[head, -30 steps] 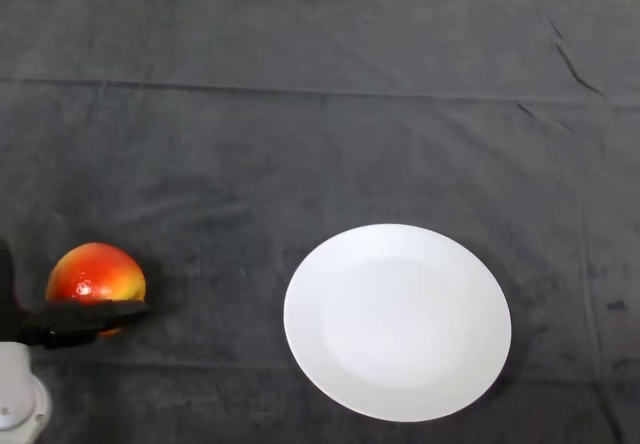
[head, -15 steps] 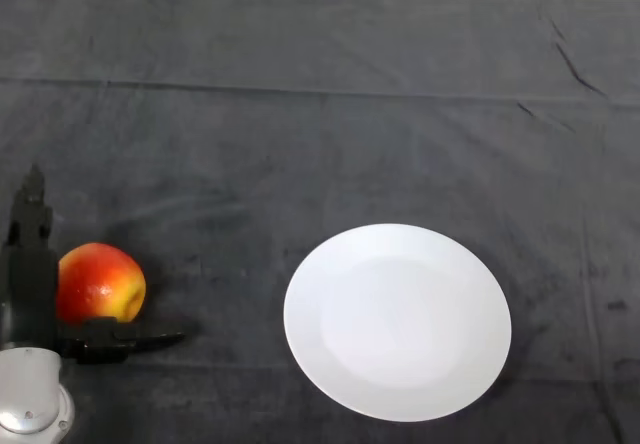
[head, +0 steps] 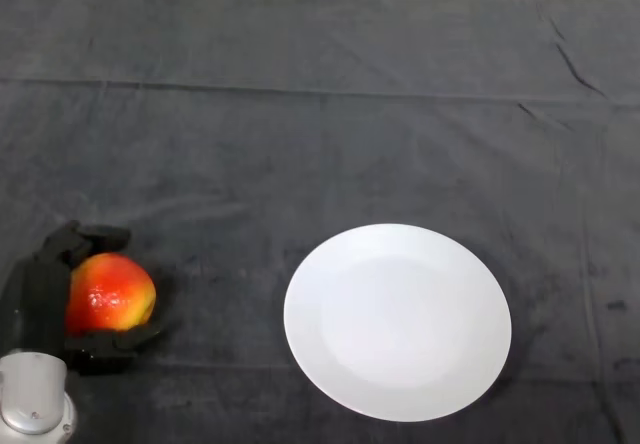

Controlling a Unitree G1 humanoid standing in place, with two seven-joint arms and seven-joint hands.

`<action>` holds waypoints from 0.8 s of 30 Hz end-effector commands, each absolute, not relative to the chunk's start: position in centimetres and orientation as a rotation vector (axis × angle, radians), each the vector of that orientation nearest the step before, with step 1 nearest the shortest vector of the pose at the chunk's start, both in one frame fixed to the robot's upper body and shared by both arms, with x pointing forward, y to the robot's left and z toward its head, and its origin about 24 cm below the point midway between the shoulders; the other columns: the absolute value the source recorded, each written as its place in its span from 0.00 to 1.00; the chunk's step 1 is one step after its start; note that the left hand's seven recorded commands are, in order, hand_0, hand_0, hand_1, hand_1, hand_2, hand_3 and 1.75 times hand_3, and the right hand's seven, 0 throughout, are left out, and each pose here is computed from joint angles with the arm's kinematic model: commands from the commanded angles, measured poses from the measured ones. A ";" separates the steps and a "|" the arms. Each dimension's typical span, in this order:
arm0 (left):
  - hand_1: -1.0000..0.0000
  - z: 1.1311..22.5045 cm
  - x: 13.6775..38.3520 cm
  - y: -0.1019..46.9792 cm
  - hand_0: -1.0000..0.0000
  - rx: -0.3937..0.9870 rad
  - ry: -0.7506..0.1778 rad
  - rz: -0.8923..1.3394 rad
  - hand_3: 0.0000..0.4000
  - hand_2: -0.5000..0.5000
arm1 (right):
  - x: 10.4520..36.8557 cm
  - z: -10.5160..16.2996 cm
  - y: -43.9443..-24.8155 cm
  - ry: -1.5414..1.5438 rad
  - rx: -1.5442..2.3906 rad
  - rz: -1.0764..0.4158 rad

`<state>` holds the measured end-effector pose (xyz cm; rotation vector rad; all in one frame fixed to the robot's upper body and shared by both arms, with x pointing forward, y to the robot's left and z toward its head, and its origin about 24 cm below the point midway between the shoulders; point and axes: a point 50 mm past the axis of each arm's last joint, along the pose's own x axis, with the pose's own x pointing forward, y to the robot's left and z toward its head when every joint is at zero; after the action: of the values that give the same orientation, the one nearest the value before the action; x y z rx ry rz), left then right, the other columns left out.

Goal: Move the apple to the plate

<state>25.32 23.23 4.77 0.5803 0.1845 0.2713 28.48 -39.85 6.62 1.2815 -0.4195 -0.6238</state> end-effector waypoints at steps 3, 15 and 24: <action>0.00 6.2 25.6 23.5 0.00 0.655 0.154 0.252 1.00 0.50 | 28.5 7.7 -40.5 -0.470 1.282 -0.623; 0.00 8.7 26.2 21.8 0.00 0.676 0.071 0.274 1.00 0.50 | 28.5 7.7 -40.5 -0.470 1.283 -0.623; 0.00 10.9 26.4 19.6 0.00 0.678 -0.039 0.291 1.00 0.50 | 28.5 7.7 -40.5 -0.470 1.284 -0.623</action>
<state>25.90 19.93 8.49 0.6532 0.0623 0.2666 28.50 -39.84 6.63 1.2850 -0.4217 -0.6226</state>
